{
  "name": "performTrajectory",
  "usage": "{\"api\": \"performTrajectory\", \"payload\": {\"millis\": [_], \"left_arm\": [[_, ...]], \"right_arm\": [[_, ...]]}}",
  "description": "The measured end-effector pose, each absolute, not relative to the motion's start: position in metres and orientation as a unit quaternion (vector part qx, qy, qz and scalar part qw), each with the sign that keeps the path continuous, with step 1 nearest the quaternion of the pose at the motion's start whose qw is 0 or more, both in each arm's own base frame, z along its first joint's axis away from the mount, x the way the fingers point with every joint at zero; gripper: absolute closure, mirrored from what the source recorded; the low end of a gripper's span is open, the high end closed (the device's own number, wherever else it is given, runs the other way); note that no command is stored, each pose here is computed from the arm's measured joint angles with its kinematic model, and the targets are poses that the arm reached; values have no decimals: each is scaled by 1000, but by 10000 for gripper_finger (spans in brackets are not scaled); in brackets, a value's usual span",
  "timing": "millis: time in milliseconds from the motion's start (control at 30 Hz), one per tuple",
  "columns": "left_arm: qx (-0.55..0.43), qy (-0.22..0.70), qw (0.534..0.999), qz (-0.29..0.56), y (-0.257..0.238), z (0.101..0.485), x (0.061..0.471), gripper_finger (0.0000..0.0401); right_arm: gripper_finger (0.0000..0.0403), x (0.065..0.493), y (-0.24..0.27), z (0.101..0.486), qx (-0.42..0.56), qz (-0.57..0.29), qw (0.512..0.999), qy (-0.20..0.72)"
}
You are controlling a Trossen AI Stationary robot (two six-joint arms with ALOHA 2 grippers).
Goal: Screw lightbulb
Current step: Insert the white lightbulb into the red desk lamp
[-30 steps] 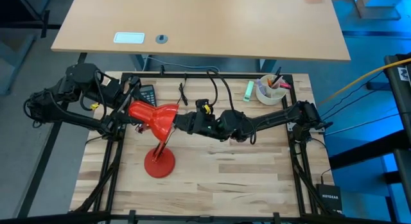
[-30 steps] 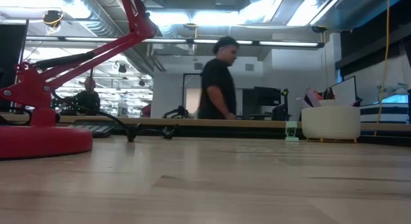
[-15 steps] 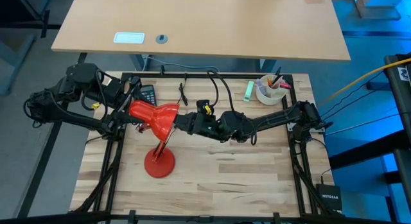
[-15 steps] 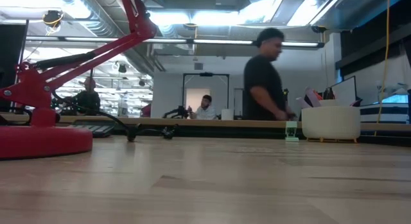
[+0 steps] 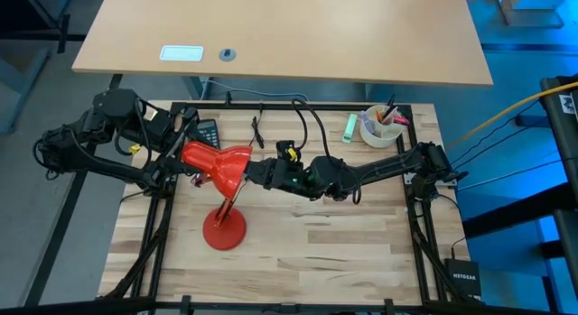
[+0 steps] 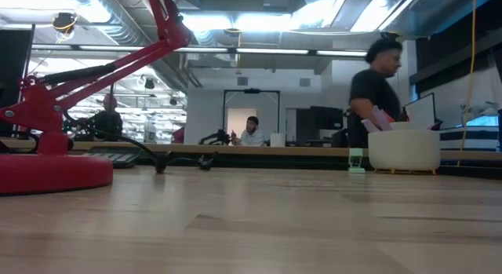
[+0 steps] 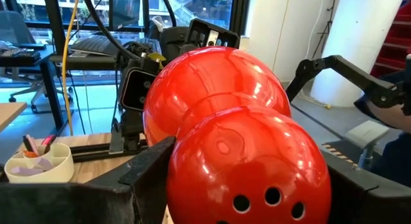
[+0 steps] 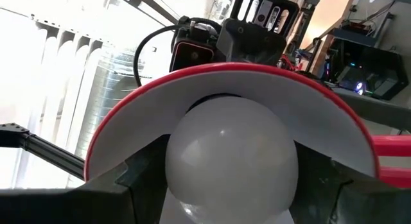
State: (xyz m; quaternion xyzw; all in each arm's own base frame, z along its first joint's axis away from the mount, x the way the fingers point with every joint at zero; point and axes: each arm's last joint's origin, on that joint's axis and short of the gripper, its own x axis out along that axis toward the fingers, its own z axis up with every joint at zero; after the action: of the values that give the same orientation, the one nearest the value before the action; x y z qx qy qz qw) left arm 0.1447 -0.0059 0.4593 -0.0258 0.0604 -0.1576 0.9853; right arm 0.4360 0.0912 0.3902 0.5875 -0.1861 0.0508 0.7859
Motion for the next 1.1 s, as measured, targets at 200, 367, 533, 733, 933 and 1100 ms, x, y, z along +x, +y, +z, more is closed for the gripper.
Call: {"api": "performTrajectory", "payload": {"millis": [200, 367, 533, 733, 933, 1100], "left_arm": [[-34, 62, 985, -157, -6, 459, 145, 135], [-44, 64, 985, -156, -6, 459, 145, 135], [-47, 64, 985, -156, -6, 459, 145, 135], [-48, 63, 985, -156, -6, 459, 146, 135], [-48, 63, 985, -156, -6, 459, 146, 135], [-48, 64, 984, -156, -6, 459, 145, 135]], "right_arm": [[152, 436, 91, 390, 588, 52, 786, -186], [152, 436, 91, 390, 589, 41, 784, -192], [137, 436, 91, 390, 585, 32, 787, -194], [59, 437, 90, 388, 574, 25, 797, -188], [8, 437, 92, 388, 568, 53, 804, -169], [23, 438, 92, 386, 569, 49, 805, -161]]}}
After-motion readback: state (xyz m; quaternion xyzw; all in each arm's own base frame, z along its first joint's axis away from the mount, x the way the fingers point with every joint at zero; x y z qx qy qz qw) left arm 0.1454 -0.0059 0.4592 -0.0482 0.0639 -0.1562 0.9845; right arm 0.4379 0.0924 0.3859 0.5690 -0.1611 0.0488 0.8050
